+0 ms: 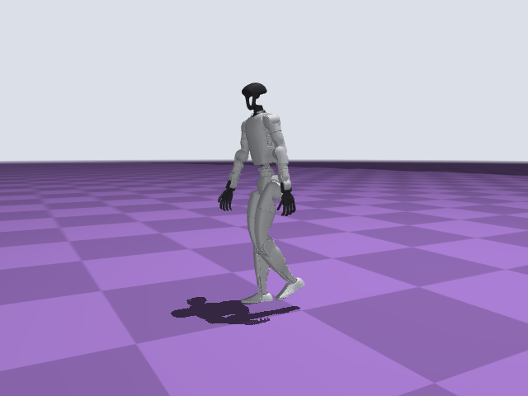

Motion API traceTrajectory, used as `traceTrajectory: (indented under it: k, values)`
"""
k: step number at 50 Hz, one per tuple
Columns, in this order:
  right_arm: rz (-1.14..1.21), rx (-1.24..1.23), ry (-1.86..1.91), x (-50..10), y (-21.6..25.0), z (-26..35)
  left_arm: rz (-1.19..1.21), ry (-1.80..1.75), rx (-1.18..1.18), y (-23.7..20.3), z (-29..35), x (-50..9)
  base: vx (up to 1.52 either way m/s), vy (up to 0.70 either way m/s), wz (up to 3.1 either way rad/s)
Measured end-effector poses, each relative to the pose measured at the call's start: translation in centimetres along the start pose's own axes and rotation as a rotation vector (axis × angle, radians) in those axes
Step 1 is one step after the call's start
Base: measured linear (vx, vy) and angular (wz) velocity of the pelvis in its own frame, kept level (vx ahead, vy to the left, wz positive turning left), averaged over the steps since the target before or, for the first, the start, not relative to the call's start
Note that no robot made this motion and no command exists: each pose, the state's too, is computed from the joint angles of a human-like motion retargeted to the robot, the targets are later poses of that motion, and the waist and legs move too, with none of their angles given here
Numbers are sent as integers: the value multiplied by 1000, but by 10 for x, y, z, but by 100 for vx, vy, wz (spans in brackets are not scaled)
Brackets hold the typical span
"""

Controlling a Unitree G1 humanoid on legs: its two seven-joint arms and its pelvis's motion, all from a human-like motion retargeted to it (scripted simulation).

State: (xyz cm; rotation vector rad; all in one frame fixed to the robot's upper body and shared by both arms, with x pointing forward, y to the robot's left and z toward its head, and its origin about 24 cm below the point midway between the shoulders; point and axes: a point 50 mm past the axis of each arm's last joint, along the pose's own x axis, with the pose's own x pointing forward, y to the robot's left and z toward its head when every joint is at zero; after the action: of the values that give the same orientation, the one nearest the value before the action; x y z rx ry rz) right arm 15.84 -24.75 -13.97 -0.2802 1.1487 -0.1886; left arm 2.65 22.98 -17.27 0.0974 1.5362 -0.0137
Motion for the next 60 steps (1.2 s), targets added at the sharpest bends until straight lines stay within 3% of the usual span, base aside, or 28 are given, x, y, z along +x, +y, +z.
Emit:
traceTrajectory:
  k: [6,15,21,29,34,40,50,55,60]
  values:
    - [14,10,-316,-10,8,93,-81,15,-224,-18,-46,-1,52,-5,-96]
    - [30,-27,-539,-30,12,156,-143,3,-230,-37,-51,-1,58,8,-36]
    - [60,-111,-424,-17,21,115,-101,-101,-224,-28,4,3,63,17,-7]
    - [144,-165,-54,-9,37,-36,13,-341,-47,-9,110,-14,68,23,39]
    - [168,-154,155,-25,37,-111,107,-560,65,6,198,-51,56,17,60]
    - [191,-124,295,-43,33,-160,141,-873,96,6,288,-119,52,10,86]
    - [200,-99,350,-42,35,-158,54,-1205,53,-14,342,-190,58,-4,80]
    - [232,-163,287,-30,41,-128,42,-1094,138,-21,321,-158,66,-14,-1]
    - [215,-212,219,-17,34,-93,13,-756,230,-24,247,-82,75,-17,-2]
